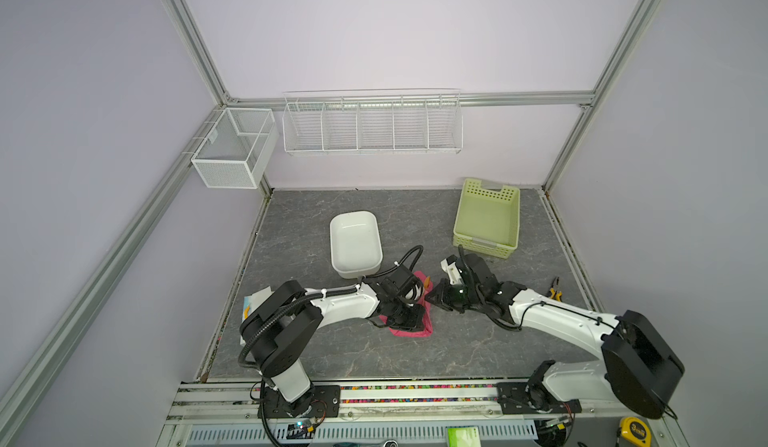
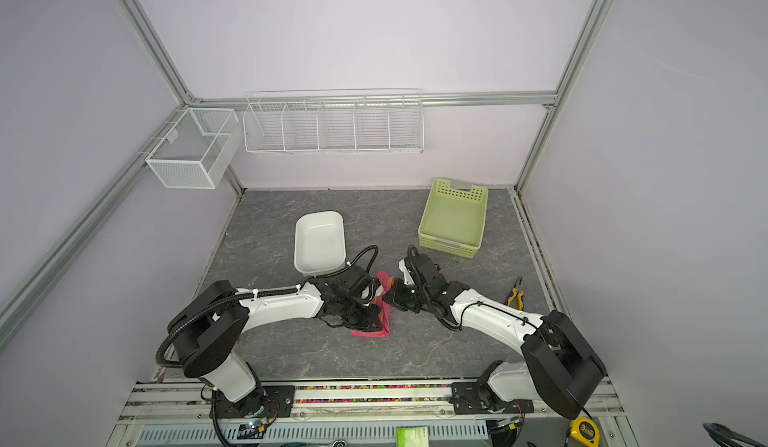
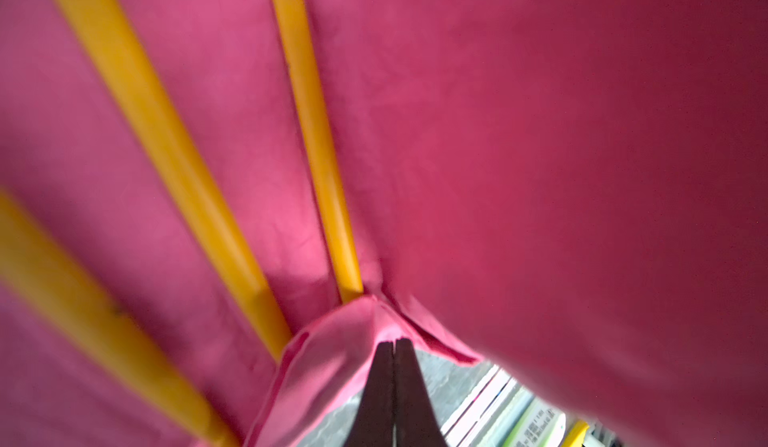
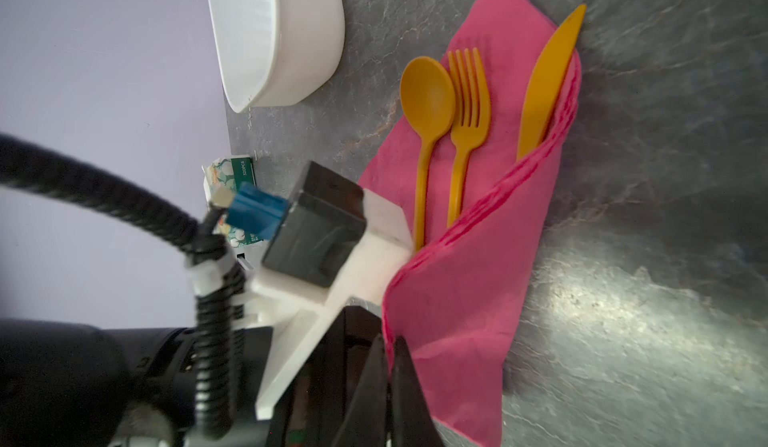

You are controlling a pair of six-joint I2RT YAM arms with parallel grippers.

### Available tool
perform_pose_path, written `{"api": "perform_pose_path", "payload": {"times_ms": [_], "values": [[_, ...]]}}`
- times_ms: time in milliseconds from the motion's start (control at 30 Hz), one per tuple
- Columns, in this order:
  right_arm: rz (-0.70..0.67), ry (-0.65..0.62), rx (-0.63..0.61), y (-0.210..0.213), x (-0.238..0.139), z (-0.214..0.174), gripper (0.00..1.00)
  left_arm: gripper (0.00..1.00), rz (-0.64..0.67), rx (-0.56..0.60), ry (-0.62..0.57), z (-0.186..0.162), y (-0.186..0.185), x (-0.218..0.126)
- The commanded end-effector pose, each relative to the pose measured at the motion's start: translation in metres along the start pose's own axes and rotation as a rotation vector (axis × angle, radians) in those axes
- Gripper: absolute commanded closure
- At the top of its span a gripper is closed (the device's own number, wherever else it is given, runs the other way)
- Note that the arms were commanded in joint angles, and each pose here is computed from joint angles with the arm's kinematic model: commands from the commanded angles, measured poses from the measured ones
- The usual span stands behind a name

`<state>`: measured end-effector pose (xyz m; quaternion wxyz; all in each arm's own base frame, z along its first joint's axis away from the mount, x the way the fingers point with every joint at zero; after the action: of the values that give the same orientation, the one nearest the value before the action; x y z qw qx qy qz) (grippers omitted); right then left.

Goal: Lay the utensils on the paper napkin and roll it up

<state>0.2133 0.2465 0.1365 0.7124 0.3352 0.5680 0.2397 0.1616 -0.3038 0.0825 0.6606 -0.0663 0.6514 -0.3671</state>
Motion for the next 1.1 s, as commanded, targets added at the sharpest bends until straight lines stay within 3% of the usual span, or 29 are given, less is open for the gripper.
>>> {"api": "perform_pose_path", "payload": {"times_ms": [0,300,1067], "values": [[-0.047,0.010,0.027,-0.014,0.002,-0.003,0.93,1.00,0.068,0.047,-0.007,0.000,0.000,-0.015],[-0.043,0.016,0.029,-0.012,0.005,-0.001,0.93,1.00,0.184,0.063,0.018,-0.008,0.018,-0.018],[0.034,0.094,0.012,0.020,0.034,-0.013,0.93,1.00,0.119,0.004,-0.019,-0.011,0.033,-0.003]]}}
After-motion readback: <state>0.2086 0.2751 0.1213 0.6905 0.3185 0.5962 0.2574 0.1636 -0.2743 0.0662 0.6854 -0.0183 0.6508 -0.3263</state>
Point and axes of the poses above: each gripper's point midway between its finger pads, its own x axis out along the fingers, its own y axis along the line the jaws close on, z = x × y, the point moved 5 cm from there along -x, back along the fingers, and after that the axes turned 2 degrees about x, right-handed, at the moved point
